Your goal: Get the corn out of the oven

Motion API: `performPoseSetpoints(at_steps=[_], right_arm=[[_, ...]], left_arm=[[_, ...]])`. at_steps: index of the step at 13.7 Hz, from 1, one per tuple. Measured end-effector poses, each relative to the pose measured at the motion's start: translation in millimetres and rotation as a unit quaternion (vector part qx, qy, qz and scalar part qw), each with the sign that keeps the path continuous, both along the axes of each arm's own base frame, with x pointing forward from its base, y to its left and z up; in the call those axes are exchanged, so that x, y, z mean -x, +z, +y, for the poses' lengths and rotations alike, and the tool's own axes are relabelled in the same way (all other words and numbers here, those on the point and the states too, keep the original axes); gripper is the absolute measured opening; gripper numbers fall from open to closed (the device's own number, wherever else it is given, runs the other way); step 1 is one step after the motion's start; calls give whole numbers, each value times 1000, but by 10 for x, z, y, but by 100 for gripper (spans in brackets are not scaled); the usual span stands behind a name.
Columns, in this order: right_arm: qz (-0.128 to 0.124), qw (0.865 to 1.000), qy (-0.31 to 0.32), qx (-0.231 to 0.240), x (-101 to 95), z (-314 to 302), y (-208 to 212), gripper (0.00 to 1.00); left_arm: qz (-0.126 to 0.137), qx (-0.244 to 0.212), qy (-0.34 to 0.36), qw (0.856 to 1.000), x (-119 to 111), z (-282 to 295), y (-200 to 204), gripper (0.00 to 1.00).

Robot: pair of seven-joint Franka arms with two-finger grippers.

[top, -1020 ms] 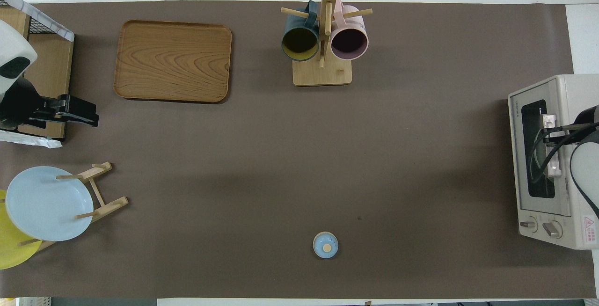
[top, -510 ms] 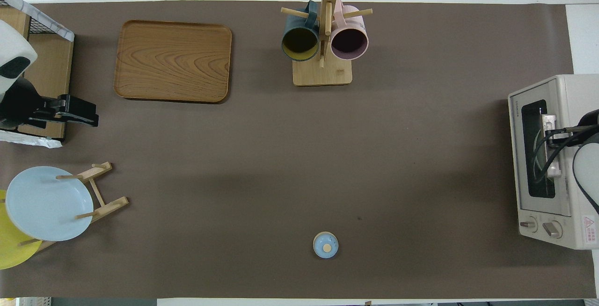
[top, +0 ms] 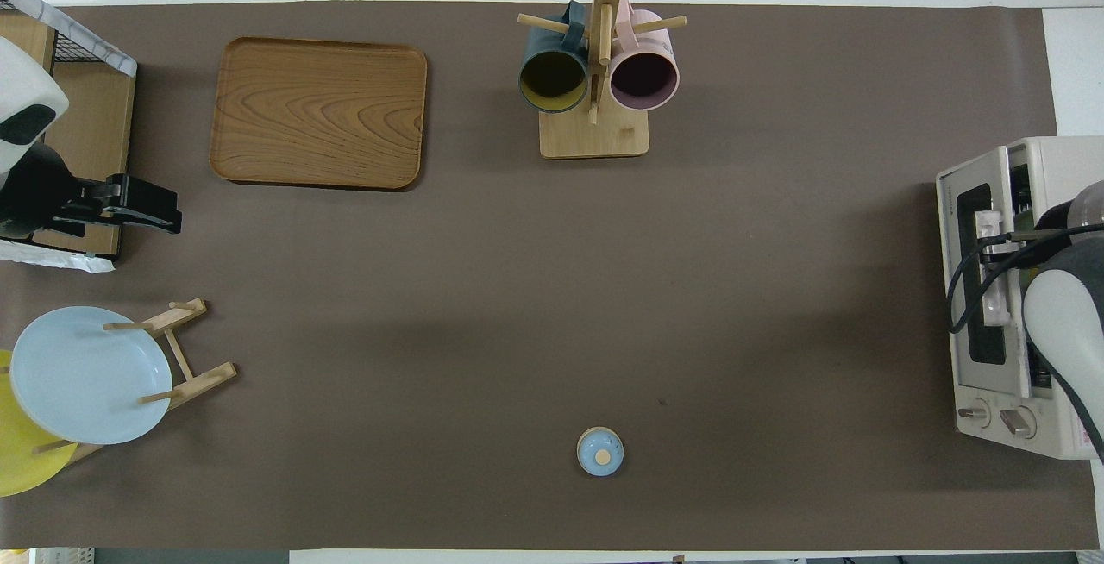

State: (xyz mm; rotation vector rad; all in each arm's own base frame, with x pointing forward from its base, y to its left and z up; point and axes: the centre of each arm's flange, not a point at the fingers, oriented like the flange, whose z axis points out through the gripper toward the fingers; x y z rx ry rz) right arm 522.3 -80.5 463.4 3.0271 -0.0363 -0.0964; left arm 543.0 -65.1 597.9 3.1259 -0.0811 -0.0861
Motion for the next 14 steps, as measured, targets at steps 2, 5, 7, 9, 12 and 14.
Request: performPoseSetpoints(at_steps=[2, 5, 7, 9, 12, 14], right_arm=[[0, 1000, 2, -6, -33, 185, -95, 1], [-2, 1000, 12, -25, -98, 471, -359, 1], [-12, 999, 19, -32, -114, 644, -608, 1], [-22, 999, 25, -34, -146, 731, -806, 1], [-23, 998, 33, -42, -180, 858, -1183, 1], [-18, 998, 33, -46, -217, 899, -1620, 1]], left_arm=[[0, 0, 0, 1000, 0, 0, 0, 100], [0, 0, 1, 1000, -1, 9, 0, 100], [0, 0, 1, 1000, 0, 9, -1, 100], [0, 0, 1, 1000, 0, 9, -1, 100], [0, 0, 1, 1000, 0, 9, -1, 100], [1, 0, 1, 1000, 0, 9, -3, 100]])
